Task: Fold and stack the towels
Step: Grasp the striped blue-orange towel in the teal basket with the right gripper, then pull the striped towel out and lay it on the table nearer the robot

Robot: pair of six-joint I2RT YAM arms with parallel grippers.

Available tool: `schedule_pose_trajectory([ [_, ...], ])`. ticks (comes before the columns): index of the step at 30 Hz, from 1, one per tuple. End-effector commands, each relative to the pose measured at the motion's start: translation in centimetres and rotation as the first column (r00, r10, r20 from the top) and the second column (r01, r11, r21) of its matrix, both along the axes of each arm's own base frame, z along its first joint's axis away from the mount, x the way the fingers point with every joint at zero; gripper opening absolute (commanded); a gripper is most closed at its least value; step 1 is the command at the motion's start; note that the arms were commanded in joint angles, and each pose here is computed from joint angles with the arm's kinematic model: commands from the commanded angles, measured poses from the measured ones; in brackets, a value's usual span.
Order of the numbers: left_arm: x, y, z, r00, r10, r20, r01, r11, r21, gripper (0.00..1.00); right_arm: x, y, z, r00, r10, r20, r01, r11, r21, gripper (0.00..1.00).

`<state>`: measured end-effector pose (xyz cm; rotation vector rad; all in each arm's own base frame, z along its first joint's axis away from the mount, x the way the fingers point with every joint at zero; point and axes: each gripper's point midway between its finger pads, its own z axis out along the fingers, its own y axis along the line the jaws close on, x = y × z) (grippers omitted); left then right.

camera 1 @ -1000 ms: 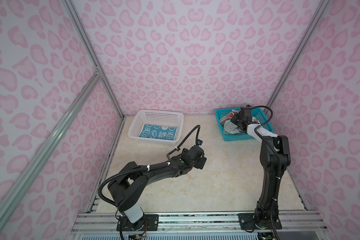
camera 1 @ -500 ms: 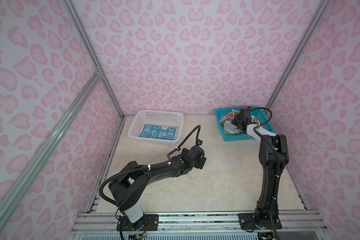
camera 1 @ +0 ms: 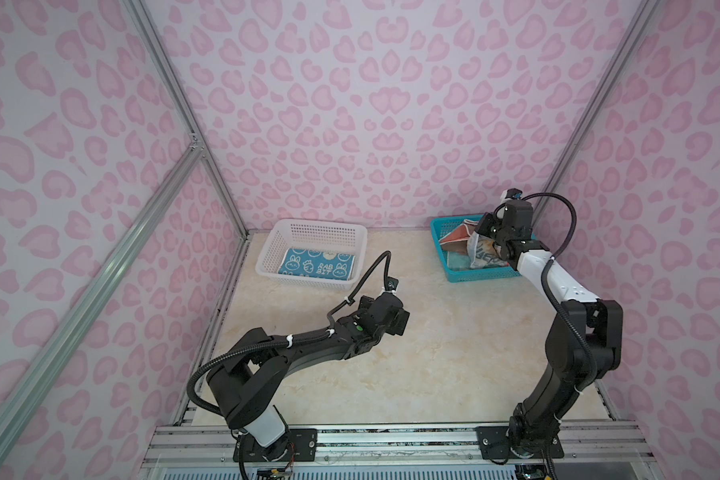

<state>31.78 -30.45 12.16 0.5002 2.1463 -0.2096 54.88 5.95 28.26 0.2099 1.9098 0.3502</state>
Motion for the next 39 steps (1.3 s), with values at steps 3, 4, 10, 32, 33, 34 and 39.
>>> schedule_pose_trajectory([
  [3,0.3,0.6,3.1,0.996,0.044,0.072,-0.037,0.994,-0.102,0.98,-3.7,3.3,4.7,0.985,0.159,0.065,-0.154,0.985,-0.072,0.0],
  [4,0.3,0.8,3.4,0.996,0.05,0.077,-0.041,0.993,-0.11,0.98,-4.5,3.9,5.7,0.981,0.178,0.082,-0.171,0.982,-0.086,0.0],
  [10,-0.2,2.4,4.6,0.991,0.087,0.105,-0.072,0.987,-0.141,0.98,-9.6,7.3,11.6,0.937,0.292,0.192,-0.266,0.952,-0.15,0.0],
  [32,-2.9,9.5,9.0,0.954,0.211,0.213,-0.165,0.962,-0.216,1.0,-23.4,24.0,16.0,0.624,0.72,0.305,-0.674,0.693,-0.255,0.0],
  [33,-3.0,9.7,9.1,0.952,0.215,0.217,-0.167,0.961,-0.219,1.0,-23.3,24.4,15.1,0.625,0.723,0.294,-0.682,0.689,-0.246,0.0],
  [34,-3.1,9.9,9.2,0.951,0.219,0.219,-0.17,0.96,-0.221,1.0,-22.9,24.6,14.4,0.634,0.72,0.281,-0.682,0.692,-0.235,0.0],
  [39,-3.4,10.6,9.1,0.952,0.22,0.212,-0.175,0.961,-0.213,1.0,-21.1,25.2,8.5,0.688,0.707,0.164,-0.678,0.707,-0.2,0.0],
])
